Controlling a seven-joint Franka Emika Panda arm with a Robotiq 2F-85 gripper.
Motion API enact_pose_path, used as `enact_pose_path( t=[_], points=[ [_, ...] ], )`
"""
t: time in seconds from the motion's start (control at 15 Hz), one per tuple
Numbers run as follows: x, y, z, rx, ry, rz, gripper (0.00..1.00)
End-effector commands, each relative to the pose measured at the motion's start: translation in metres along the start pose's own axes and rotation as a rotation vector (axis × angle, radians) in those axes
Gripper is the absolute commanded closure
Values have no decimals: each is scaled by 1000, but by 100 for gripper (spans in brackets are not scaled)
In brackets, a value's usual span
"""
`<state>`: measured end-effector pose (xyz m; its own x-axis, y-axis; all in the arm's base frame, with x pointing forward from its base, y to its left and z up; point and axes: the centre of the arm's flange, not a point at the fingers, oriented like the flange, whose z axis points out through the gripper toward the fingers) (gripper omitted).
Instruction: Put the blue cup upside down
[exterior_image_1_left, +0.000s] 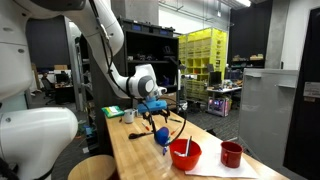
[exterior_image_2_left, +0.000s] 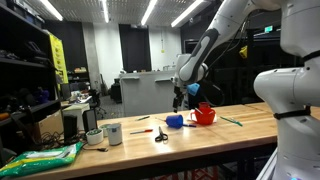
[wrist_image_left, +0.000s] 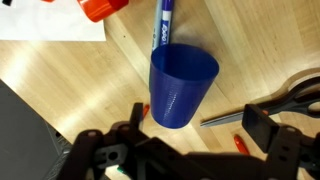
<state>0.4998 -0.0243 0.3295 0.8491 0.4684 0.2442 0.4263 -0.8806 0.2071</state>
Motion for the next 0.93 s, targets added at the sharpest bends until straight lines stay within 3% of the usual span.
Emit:
enact_pose_path(
  t=[0.0, 0.4, 0.87],
  points=[
    [17, 7, 7, 31, -35, -31, 0],
    [28, 8, 15, 76, -98, -26, 0],
    [38, 15, 29, 124, -106, -20, 0]
  ],
)
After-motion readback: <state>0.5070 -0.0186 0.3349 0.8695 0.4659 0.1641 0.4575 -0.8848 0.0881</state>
